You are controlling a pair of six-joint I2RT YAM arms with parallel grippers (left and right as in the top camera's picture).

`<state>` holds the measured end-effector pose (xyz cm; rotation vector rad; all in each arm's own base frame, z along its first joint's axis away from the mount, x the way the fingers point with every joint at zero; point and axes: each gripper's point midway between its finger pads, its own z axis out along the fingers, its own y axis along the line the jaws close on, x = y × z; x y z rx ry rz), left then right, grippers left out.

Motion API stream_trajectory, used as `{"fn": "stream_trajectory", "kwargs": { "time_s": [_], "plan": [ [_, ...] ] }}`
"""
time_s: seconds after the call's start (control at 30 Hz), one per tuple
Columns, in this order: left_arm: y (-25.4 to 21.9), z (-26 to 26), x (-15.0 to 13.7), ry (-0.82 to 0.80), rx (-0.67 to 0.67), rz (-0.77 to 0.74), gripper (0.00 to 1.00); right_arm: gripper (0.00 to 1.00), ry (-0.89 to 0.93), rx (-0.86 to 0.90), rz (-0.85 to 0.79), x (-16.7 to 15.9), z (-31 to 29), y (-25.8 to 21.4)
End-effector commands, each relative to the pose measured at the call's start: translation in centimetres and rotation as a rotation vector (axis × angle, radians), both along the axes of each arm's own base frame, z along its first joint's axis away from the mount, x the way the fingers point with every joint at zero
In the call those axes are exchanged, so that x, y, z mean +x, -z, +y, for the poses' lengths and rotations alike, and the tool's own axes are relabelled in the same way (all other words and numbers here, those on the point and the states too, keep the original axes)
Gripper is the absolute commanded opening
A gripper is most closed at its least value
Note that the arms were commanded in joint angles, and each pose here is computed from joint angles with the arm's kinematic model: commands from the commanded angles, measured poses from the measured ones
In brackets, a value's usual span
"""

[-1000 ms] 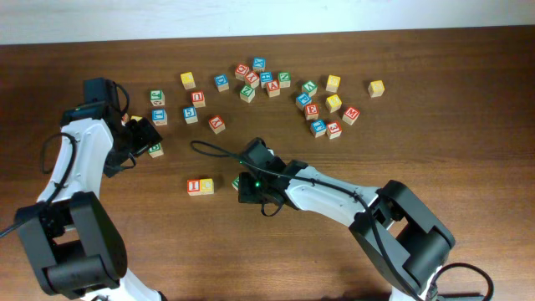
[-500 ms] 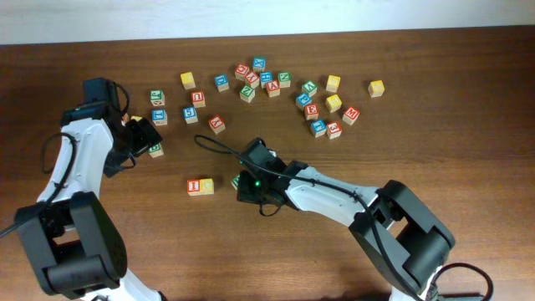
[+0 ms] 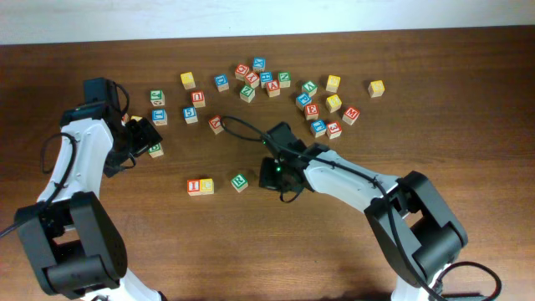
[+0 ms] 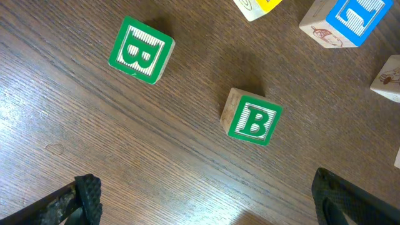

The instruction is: Spell out ICRA

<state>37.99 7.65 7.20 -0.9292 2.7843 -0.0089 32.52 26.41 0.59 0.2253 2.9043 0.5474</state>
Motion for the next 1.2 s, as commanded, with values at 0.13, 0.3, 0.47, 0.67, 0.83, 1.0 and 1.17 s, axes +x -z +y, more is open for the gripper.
{"fn": "stream_trajectory", "kwargs": {
  "time_s": [0.13,0.3,0.47,0.67,0.83,1.0,1.17],
  "plan": [
    [-0.1,-0.1,0.3,0.008,-0.005,-0.006,0.99,0.04,-0.243,-0.096,-0.239,2.6,0.4,0.6],
    [-0.1,-0.1,0.3,0.008,-0.005,-0.005,0.99,0.04,-0.257,-0.103,-0.244,2.6,0.4,0.7],
    [-0.1,-0.1,0.3,0.008,-0.005,-0.006,0.99,0.04,-0.264,-0.099,-0.237,2.3,0.4,1.0],
    [-0.1,-0.1,0.3,0.008,-0.005,-0.006,0.99,0.04,-0.293,-0.061,-0.210,1.8,1.2,2.0],
    [-0.1,-0.1,0.3,0.008,-0.005,-0.006,0.99,0.04,-0.335,0.018,-0.217,1.6,2.7,1.4],
    [-0.1,-0.1,0.3,0.008,-0.005,-0.006,0.99,0.04,-0.358,0.057,-0.211,1.1,3.5,1.2],
    [-0.1,-0.1,0.3,0.008,-0.005,-0.006,0.99,0.04,-0.386,0.052,-0.219,0.4,4.5,1.2]
  ]
}}
